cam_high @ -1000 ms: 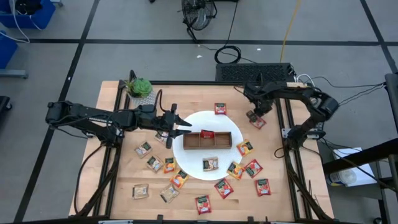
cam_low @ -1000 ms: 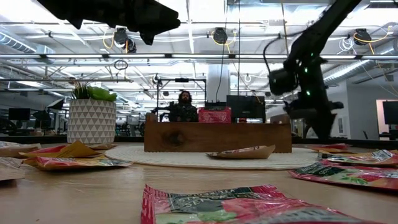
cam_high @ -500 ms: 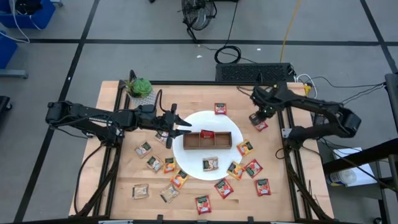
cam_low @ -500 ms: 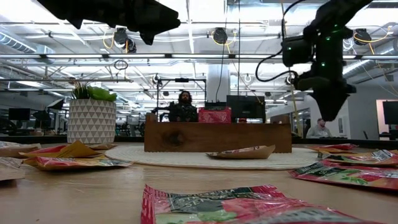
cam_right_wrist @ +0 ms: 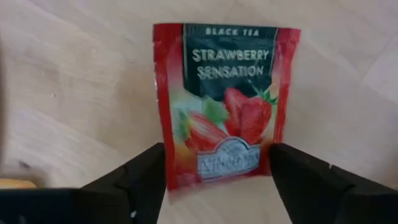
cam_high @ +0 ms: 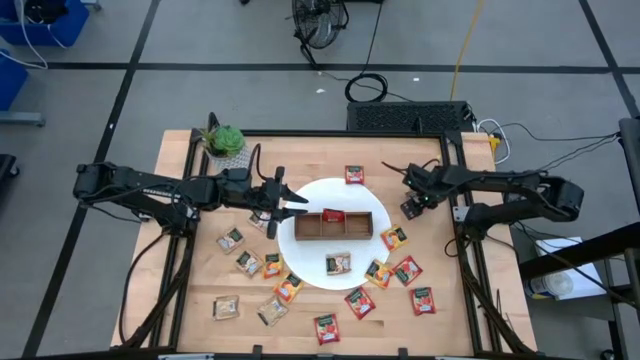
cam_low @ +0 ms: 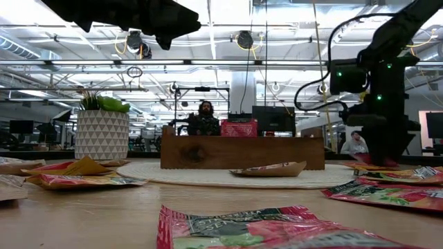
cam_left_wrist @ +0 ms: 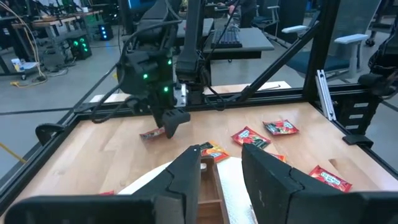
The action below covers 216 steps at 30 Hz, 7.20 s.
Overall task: Pick & Place Tea
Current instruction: Put the red tea bag into the middle section of the wooden organizer
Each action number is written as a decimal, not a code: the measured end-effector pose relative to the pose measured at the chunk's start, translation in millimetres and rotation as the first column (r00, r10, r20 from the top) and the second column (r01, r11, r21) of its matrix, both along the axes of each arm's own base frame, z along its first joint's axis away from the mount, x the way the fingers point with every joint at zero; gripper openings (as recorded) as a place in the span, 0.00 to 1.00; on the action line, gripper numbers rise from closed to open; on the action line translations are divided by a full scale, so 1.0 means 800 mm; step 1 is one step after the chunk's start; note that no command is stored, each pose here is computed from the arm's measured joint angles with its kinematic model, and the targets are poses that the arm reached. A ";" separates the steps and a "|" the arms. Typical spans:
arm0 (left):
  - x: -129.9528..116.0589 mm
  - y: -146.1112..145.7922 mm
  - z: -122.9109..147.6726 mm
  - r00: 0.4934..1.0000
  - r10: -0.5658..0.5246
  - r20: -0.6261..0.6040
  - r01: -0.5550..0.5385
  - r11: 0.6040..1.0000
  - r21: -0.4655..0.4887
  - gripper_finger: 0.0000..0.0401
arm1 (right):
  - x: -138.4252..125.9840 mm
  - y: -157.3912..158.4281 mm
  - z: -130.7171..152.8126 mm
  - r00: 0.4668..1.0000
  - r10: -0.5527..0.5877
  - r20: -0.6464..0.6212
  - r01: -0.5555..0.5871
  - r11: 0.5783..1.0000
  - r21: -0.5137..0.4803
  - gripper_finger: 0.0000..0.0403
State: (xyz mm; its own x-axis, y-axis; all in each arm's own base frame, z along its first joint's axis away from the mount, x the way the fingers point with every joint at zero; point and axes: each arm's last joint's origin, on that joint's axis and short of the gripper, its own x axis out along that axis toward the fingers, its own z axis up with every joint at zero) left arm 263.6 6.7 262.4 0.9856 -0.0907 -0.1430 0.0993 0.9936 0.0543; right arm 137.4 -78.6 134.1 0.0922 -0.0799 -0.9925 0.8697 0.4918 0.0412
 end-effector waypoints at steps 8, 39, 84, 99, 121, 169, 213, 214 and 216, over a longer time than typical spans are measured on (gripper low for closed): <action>0.000 0.000 0.000 1.000 0.000 0.000 0.000 1.000 0.000 0.31 | -0.006 0.003 -0.008 0.995 -0.093 -0.025 0.093 0.996 -0.007 0.58; 0.001 -0.002 0.007 0.999 0.000 0.051 0.002 0.999 -0.050 0.31 | 0.075 0.067 0.067 0.664 0.445 0.600 -0.181 0.875 -0.449 0.08; 0.141 0.053 0.013 0.931 0.357 -0.074 -0.333 0.750 -0.571 0.30 | 0.175 0.080 0.068 0.866 0.498 0.040 -0.008 0.094 -0.995 0.07; 0.144 0.070 0.002 0.883 0.447 -0.140 -0.450 0.728 -0.517 0.30 | 0.175 0.080 0.068 0.870 0.492 0.022 -0.022 0.084 -0.996 0.07; 0.155 0.074 -0.016 0.868 0.475 -0.145 -0.468 0.684 -0.560 0.30 | 0.175 0.080 0.069 0.866 0.498 0.051 0.002 0.099 -0.995 0.07; 0.094 0.058 0.032 0.900 0.339 -0.275 -0.341 0.939 0.039 0.00 | 0.176 0.120 0.066 0.692 0.709 0.135 0.023 0.165 -0.986 0.13; 0.178 -0.024 -0.040 0.552 0.175 -0.815 0.501 0.712 0.492 0.00 | 0.138 0.124 0.117 0.434 0.816 0.382 -0.004 0.425 -0.905 0.13; 0.178 -0.023 -0.039 0.555 0.160 -0.816 0.498 0.722 0.481 0.00 | 0.138 0.124 0.117 0.435 0.816 0.380 -0.006 0.425 -0.905 0.13; 0.178 -0.022 -0.039 0.556 0.121 -0.823 0.499 0.743 0.447 0.00 | 0.138 0.124 0.117 0.435 0.816 0.380 -0.006 0.425 -0.905 0.13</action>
